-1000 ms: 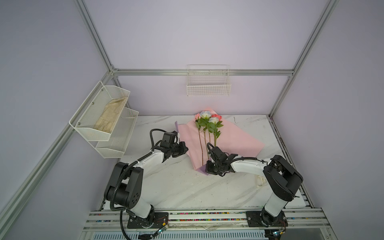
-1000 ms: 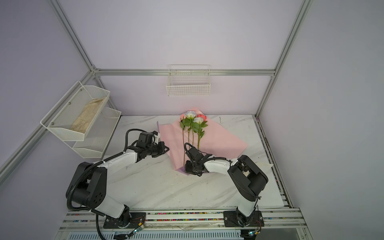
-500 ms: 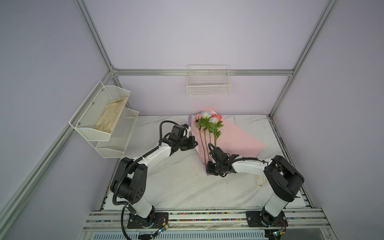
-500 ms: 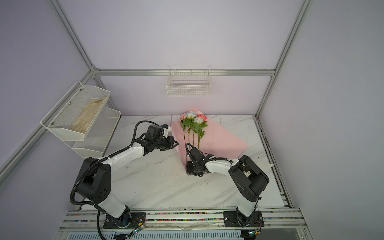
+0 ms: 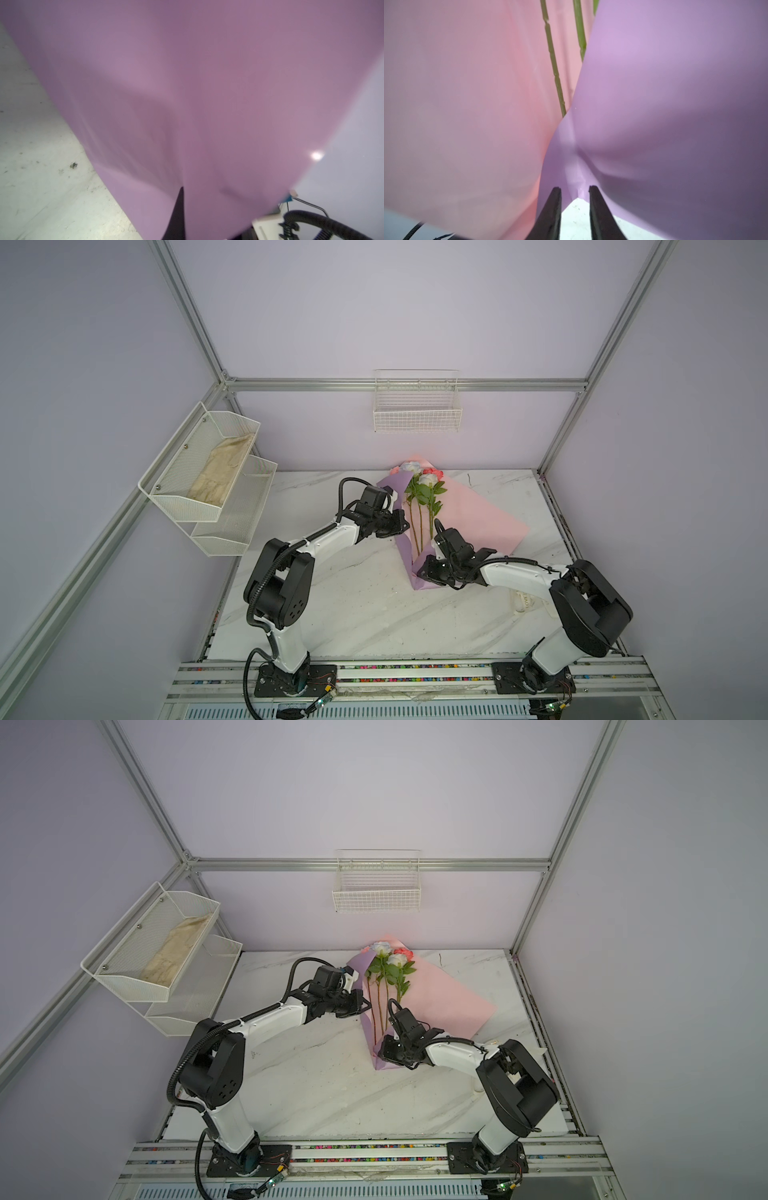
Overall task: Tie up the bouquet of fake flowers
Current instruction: 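Hold the wrap with the left gripper while the right folds the other edge over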
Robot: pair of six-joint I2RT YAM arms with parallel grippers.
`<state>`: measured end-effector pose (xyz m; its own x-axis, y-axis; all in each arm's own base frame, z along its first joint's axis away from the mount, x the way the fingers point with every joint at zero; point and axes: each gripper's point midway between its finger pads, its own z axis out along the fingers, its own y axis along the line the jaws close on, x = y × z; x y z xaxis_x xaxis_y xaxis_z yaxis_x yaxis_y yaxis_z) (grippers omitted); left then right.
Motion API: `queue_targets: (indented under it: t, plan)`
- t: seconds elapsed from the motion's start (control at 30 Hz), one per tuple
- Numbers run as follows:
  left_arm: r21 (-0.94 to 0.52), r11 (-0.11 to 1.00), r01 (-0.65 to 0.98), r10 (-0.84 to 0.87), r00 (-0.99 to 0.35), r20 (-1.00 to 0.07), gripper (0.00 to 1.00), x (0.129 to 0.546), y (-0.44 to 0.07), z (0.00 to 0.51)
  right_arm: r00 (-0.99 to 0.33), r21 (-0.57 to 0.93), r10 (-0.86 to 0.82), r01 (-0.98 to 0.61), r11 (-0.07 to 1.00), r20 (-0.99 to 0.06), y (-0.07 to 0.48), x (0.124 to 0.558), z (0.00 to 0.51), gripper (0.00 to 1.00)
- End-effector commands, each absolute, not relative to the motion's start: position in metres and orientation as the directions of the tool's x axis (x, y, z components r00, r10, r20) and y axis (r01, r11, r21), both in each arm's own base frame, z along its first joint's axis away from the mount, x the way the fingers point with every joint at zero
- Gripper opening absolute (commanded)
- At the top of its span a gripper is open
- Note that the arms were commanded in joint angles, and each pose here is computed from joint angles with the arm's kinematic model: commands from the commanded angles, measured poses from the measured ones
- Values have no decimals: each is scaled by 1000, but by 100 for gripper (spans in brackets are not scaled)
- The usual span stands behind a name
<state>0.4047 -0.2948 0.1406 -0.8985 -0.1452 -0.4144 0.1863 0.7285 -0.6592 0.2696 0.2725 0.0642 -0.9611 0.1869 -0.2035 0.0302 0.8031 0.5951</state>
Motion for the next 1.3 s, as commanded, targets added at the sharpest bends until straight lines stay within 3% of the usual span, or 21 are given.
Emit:
queue_targets:
  t: [0.0, 0.17, 0.4, 0.63, 0.93, 1.13, 1.27]
  plan:
    - [-683, 686, 250, -172, -857, -486, 4, 425, -313, 184, -945, 621, 232, 40, 783, -232, 260, 273, 79, 33]
    - [-685, 685, 248, -150, -872, -466, 4, 427, -328, 174, -909, 638, 323, 87, 765, -263, 237, 279, 96, 46]
    - [-680, 691, 246, -113, -892, -438, 5, 429, -347, 160, -893, 741, 302, -50, 670, -334, 255, 285, 144, 62]
    - [-677, 693, 249, -98, -897, -430, 5, 429, -357, 158, -883, 628, 270, -35, 778, -385, 254, 315, 124, 69]
    - [-673, 699, 242, -85, -906, -414, 6, 426, -361, 151, -882, 555, 238, -33, 831, -407, 259, 340, 101, 52]
    - [-679, 694, 239, -75, -914, -398, 6, 422, -369, 146, -880, 547, 223, -48, 836, -419, 263, 344, 97, 29]
    - [-682, 692, 237, -77, -915, -396, 7, 423, -372, 147, -881, 538, 225, -39, 842, -416, 259, 342, 91, 20]
